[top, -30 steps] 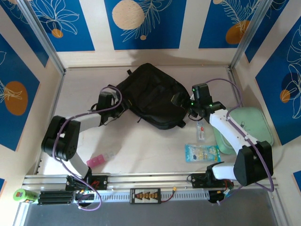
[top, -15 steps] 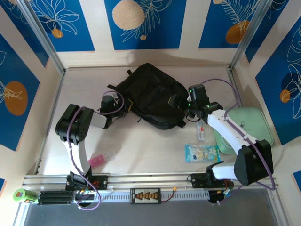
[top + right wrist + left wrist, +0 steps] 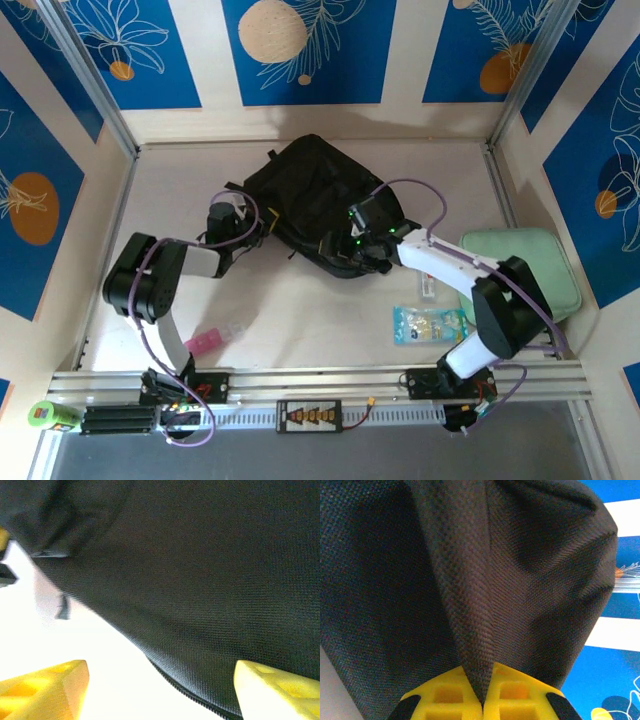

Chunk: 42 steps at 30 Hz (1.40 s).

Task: Pack books, pencil case, and school supplies into a backpack

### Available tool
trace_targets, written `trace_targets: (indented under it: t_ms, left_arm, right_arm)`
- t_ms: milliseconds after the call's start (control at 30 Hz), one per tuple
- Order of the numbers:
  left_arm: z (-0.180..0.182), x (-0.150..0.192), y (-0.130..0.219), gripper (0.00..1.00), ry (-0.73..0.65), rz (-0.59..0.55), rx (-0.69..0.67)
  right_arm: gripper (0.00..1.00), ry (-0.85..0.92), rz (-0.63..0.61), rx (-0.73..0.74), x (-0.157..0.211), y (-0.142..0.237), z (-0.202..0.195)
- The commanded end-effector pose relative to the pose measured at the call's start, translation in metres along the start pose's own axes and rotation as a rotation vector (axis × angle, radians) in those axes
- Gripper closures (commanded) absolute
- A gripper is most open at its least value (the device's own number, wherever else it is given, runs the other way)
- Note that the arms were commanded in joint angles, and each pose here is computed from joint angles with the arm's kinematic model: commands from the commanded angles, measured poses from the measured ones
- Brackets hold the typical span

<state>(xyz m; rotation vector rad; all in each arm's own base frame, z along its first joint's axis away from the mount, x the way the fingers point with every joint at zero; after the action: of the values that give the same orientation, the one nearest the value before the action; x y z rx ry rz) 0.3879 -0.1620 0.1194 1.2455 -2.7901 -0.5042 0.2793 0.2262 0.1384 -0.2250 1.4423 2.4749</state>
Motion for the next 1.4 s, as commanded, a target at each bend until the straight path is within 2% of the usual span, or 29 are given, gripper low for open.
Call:
trace_targets:
  t_ms: [0,300,400,700,800,933,1033,1300,1367]
  left_arm:
    - [-0.016,-0.008,0.017,1.00,-0.043,-0.035,0.031]
    - [-0.025,0.001,0.045,1.00,-0.065,-0.045,-0.008]
    - [-0.027,0.004,0.052,1.00,-0.075,-0.038,-0.028]
    - [-0.038,0.012,0.049,1.00,-0.122,-0.004,-0.060]
    - [-0.043,0.016,0.041,1.00,-0.114,0.009,-0.071]
    - [-0.049,0.023,0.027,1.00,-0.099,0.020,-0.095]
    - [-0.054,0.029,0.017,1.00,-0.093,0.027,-0.113]
    - [-0.049,0.037,0.009,1.00,-0.088,0.039,-0.140]
    - [-0.049,0.038,0.008,1.00,-0.089,0.046,-0.135]
  right_arm:
    - [0.24,-0.011,-0.010,0.012,-0.009,-0.007,0.002]
    - [0.27,0.043,-0.059,0.091,-0.049,-0.028,-0.005]
    - [0.29,0.052,-0.069,0.084,-0.054,-0.021,0.001]
    - [0.28,0.125,-0.160,0.055,-0.031,0.035,0.037]
    - [0.35,0.120,-0.162,0.015,-0.016,0.043,0.055]
    - [0.38,0.098,-0.188,-0.021,0.008,0.041,0.078]
    - [0.42,0.049,-0.162,-0.043,0.018,0.030,0.086]
    - [0.51,-0.069,-0.103,-0.037,0.023,0.007,0.087]
    - [0.58,-0.104,-0.104,-0.037,0.025,0.000,0.084]
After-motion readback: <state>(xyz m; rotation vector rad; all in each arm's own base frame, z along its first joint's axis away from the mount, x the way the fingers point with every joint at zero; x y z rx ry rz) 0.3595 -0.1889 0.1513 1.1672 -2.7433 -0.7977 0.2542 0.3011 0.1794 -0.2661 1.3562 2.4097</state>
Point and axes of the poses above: each hand's point on the last joint's axis, 136 mm out from that joint toward the fingers, its own y axis back along the fingers, its own z axis along the line the jaws close on, x = y × z, the point moved 5 cm from there along y, back along the fingers, and after that the axes turned 3 degrees about y, right-handed, at the moved point
